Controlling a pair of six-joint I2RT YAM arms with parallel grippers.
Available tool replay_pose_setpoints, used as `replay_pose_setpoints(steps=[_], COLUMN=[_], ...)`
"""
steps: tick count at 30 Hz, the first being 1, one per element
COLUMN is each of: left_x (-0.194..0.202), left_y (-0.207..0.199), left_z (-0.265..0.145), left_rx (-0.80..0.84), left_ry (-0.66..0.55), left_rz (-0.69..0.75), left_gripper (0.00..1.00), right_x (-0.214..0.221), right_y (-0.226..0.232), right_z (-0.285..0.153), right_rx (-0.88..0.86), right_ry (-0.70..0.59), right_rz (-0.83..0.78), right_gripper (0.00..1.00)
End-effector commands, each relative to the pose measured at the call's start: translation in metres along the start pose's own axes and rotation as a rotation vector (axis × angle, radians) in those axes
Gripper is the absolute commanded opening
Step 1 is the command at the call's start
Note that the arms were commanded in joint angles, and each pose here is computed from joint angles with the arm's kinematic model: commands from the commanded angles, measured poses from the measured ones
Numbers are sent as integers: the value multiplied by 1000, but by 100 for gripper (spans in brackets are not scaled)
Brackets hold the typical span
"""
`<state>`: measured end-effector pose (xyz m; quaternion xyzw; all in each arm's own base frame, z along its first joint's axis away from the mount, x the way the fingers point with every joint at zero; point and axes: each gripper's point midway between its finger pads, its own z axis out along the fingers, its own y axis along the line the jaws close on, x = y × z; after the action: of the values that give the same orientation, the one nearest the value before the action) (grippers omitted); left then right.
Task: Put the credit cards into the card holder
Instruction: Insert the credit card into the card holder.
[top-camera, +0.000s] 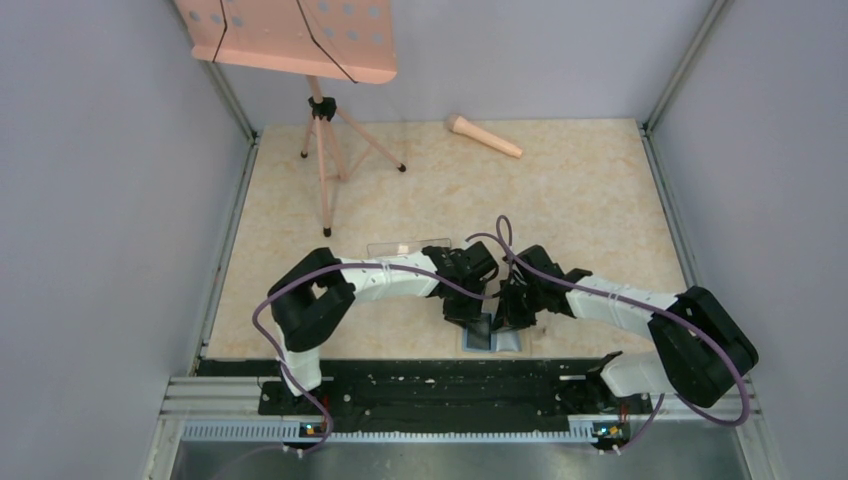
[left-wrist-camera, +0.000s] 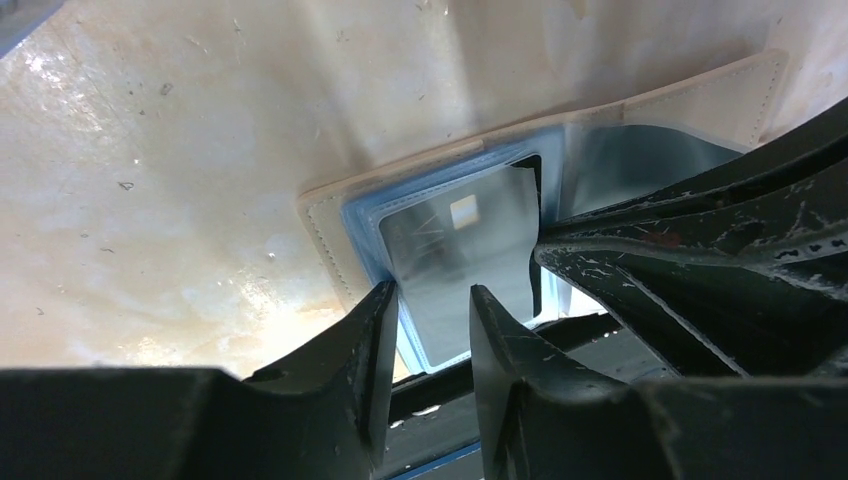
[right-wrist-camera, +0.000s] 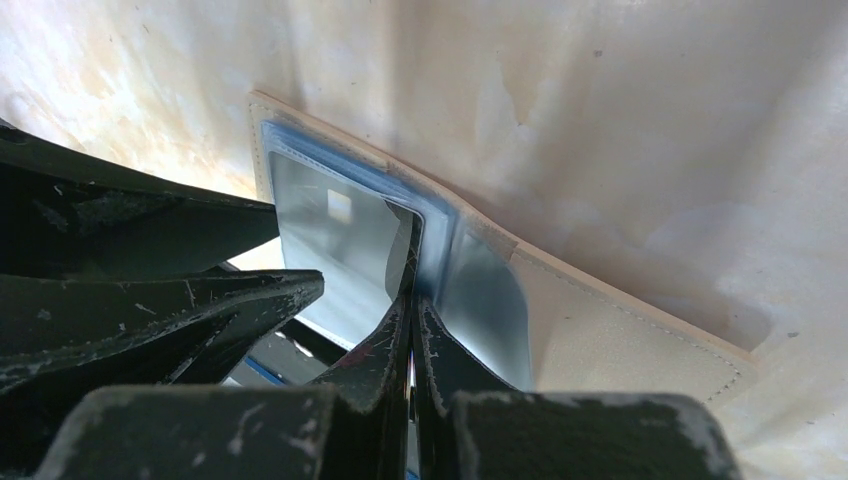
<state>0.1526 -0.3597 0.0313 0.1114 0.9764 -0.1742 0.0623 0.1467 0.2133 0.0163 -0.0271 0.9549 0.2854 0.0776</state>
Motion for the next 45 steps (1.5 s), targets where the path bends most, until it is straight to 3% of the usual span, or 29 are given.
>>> replay_pose_setpoints(steps=[1,12,22,24,27,28,39,43,45], left_x=[-12,-19,-12,-13,-14,-14,-15,-17,-18], left_y=[-28,-43,-47,-45,-40,-39,17,5,-11], left_z=[-17,-38,-21,-20,-21,-21,-41,-43,-44], left_rx=[125,212,218,206,179,168,-123,-79,-11], left_ry=[-63,-119,-55,-57,-62,-63,-109,-102,-90], left_rz=[8,0,-4,-4,-9,-9,-11,-17,-23], left_gripper=[36,35,35,28,1,0,0,0,9], right_x=[1,-10,-25,-29,-33,-35,-43,-46,-47], right_y=[-1,11,21,22,22,23,30,32,32], right_z=[4,-6,-25,-29,-36,-37,-46,-47,-48], right_rx=[-2,-19,-1,9,26,28,30,27,28], right_ry=[-4,-44,-99,-116,-144,-152,-177,-184,-186], right_rz=[-8,-19,-46,-47,-50,-53,-73,-77,-76], right_gripper=[0,0,2,3,4,4,5,5,6])
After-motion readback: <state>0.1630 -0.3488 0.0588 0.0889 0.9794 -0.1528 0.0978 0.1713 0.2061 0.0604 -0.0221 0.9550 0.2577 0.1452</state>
